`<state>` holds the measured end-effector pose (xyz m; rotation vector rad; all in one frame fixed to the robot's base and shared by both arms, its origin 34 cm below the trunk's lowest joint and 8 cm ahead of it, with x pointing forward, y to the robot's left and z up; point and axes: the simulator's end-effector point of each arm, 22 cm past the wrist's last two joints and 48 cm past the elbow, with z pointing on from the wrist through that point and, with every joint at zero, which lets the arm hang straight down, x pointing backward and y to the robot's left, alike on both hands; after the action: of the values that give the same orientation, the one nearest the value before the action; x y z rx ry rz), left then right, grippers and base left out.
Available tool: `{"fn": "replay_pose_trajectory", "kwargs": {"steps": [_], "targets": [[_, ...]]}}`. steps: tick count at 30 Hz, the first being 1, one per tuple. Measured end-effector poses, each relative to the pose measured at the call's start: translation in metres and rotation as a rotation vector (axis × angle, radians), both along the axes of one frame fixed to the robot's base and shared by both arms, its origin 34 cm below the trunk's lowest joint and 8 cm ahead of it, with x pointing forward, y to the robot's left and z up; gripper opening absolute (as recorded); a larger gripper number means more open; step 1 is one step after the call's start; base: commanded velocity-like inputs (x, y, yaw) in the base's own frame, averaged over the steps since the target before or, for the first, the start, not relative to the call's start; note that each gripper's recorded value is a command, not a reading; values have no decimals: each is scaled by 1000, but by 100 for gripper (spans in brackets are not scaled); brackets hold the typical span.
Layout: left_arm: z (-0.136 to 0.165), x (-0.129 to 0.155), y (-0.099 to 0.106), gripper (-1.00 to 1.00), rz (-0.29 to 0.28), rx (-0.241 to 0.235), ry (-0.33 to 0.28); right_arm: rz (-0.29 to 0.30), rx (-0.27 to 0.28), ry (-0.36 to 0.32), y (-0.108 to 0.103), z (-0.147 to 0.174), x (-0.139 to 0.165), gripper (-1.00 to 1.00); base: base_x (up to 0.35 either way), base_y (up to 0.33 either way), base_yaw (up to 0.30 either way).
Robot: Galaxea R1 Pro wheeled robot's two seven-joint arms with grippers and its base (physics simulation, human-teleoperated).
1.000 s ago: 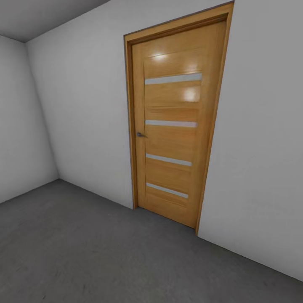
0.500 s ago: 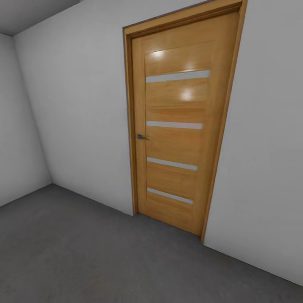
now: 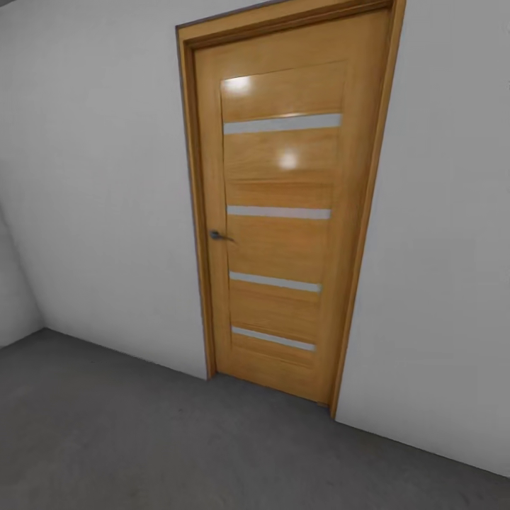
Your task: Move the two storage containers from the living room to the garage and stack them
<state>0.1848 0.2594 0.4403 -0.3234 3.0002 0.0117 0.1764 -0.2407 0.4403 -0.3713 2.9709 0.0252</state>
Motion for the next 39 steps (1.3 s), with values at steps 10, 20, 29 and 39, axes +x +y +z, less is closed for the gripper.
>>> {"fn": "replay_pose_trajectory", "kwargs": {"steps": [10, 20, 29, 39], "targets": [[0, 0, 0, 100, 1, 0, -2, -1, -2, 0, -2, 0, 0, 100, 295, 229, -245], [0, 0, 0, 100, 1, 0, -2, 0, -2, 0, -2, 0, 0, 100, 285, 248, -245], [0, 0, 0, 100, 1, 0, -2, 0, -2, 0, -1, 0, 0, 100, 261, 265, -245], [0, 0, 0, 100, 2, 0, -1, 0, -2, -1, -1, 0, 0, 100, 241, 280, -245]]}}
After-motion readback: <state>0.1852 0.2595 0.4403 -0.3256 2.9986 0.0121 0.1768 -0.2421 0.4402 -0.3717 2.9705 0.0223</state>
